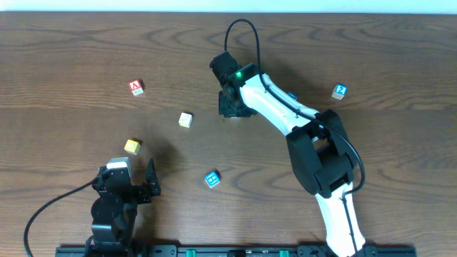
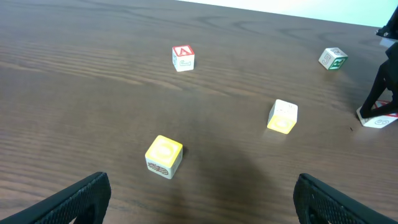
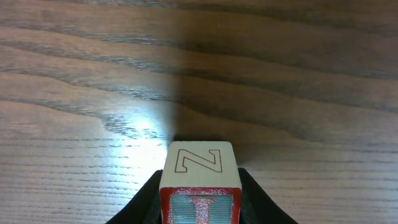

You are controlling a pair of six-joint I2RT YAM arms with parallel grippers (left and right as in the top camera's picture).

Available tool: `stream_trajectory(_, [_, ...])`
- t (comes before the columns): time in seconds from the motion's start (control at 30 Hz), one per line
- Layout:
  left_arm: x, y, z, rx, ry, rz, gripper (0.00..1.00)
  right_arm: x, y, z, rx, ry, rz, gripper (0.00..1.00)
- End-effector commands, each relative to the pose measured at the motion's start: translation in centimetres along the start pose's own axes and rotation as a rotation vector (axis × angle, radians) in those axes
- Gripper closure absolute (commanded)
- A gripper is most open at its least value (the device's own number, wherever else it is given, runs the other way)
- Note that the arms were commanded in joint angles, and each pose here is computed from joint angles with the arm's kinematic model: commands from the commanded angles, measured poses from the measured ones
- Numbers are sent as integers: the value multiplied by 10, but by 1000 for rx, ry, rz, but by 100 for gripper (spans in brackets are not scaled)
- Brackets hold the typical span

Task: Spell out Ai2
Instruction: 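Carry the red 'I' block forward and lower it onto the table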

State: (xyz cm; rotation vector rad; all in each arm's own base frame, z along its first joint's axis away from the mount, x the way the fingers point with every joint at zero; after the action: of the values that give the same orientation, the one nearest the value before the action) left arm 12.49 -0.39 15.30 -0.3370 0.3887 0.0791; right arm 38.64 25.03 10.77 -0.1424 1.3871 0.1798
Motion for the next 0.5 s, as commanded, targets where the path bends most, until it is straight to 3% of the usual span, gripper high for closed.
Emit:
stream_trajectory(0.0, [3, 3, -6, 7, 11, 17, 5, -4, 3, 3, 19, -18, -12, 75])
stream_trajectory(0.2, [3, 3, -6, 7, 11, 17, 5, -4, 3, 3, 22, -20, -11, 64])
stream_trajectory(0.47, [3, 3, -6, 7, 11, 17, 5, -4, 3, 3, 23, -22, -14, 60])
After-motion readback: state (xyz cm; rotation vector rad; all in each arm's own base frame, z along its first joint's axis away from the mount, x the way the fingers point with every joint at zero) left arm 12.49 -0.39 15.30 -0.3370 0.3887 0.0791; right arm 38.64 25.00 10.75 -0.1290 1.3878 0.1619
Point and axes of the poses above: each gripper's point midway between its finger pads, its own x axis out along the fingers, its own y axis along the line the jaws close on, z = x × y, the point moved 10 cm from there along -x, back along the fingers, and after that the axes turned 13 degrees about -x, right-handed, at the moved point
